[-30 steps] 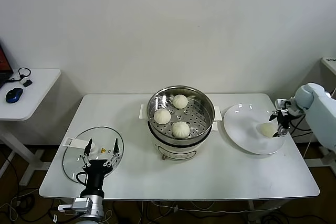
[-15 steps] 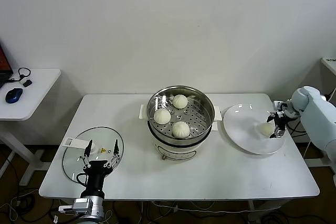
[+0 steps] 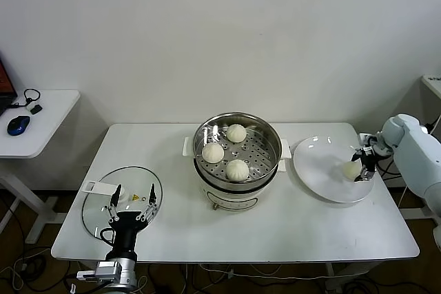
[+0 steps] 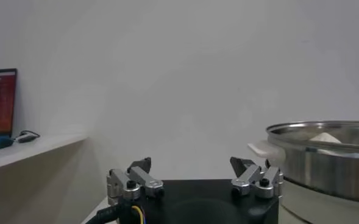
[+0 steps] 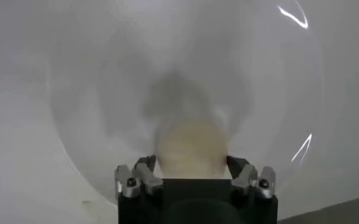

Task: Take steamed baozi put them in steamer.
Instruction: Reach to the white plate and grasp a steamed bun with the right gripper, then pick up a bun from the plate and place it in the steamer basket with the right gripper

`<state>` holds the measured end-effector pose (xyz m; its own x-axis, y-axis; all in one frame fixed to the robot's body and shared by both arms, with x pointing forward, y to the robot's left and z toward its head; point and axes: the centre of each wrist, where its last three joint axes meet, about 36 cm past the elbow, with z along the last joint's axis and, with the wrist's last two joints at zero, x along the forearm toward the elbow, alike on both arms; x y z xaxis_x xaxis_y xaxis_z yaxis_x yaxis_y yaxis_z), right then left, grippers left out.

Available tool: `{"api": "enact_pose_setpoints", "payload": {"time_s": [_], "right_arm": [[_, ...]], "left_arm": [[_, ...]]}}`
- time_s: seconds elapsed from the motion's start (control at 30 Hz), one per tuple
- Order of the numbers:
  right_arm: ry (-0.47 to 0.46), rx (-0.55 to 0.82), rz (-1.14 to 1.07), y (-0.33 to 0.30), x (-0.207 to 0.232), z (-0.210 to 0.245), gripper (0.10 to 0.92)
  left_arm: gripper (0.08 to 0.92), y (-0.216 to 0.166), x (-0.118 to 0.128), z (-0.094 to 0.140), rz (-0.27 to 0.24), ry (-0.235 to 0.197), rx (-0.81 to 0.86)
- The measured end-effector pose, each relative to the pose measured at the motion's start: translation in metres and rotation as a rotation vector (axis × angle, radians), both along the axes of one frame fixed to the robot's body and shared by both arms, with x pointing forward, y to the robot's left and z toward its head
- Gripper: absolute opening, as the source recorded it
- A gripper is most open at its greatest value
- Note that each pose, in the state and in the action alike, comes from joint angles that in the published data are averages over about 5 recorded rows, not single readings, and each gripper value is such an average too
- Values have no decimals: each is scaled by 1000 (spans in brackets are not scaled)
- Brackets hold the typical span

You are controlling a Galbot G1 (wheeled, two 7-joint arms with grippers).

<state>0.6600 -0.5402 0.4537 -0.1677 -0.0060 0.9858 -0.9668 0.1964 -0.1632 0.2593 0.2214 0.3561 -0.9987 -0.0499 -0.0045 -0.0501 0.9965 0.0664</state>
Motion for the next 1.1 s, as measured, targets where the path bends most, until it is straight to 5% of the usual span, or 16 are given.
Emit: {"api": "enact_pose_setpoints", "payload": {"time_s": [0.27, 1.1], "right_arm": [[-1, 2, 0, -1, 0, 2, 630], [-74, 38, 120, 18, 15, 91, 628]], "left_arm": [[823, -1, 0, 0, -1, 0, 1], [823, -5, -4, 3, 3, -9, 7]]}}
